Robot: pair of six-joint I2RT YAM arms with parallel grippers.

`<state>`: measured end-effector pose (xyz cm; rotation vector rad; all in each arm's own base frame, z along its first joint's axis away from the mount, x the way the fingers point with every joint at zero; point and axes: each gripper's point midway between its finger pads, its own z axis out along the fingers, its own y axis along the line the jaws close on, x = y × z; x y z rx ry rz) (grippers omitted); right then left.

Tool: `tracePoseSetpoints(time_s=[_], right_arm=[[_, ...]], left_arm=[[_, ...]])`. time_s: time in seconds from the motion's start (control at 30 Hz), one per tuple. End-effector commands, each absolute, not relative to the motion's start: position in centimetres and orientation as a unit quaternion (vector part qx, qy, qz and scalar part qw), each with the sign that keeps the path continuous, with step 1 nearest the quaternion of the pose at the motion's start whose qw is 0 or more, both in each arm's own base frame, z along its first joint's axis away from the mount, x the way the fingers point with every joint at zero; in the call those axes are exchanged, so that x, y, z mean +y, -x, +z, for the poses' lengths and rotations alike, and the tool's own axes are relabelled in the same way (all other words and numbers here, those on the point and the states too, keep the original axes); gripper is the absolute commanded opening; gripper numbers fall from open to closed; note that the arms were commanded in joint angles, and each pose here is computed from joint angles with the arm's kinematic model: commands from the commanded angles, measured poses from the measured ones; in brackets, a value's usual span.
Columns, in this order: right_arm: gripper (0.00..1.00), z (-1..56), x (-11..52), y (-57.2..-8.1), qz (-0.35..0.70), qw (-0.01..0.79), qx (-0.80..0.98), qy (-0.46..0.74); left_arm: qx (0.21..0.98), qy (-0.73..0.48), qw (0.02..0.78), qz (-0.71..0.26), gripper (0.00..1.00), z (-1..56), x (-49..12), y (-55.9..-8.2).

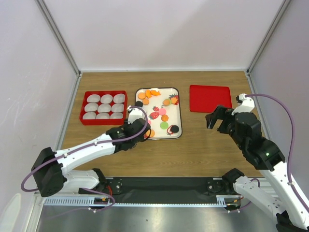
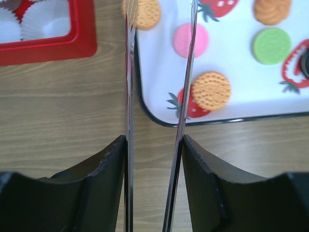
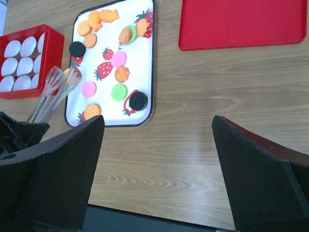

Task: Pack the cookies

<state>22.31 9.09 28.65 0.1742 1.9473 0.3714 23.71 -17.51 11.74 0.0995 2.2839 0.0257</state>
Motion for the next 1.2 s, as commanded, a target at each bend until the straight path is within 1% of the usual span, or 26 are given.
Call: tracePoseSetpoints(time_s=[0.0,0.4,1.17], right_arm=[[1.00,29.2,9.9,-22.7,0.177,0.549,0.814,-0.070],[1.00,29.1,10.2,-22.6,0.182,0.546,0.815,-0.063],[1.00,28.9,10.2,-22.6,0.184,0.546,0.815,-0.066]], left_arm=[[0.901,0.001,0.433,0.018,0.53,12.3,-16.1,-24.9],[0.902,0.005,0.428,0.048,0.54,11.3,-14.8,-27.0],[0.914,-0.018,0.404,0.047,0.53,9.5,-15.8,-27.1]])
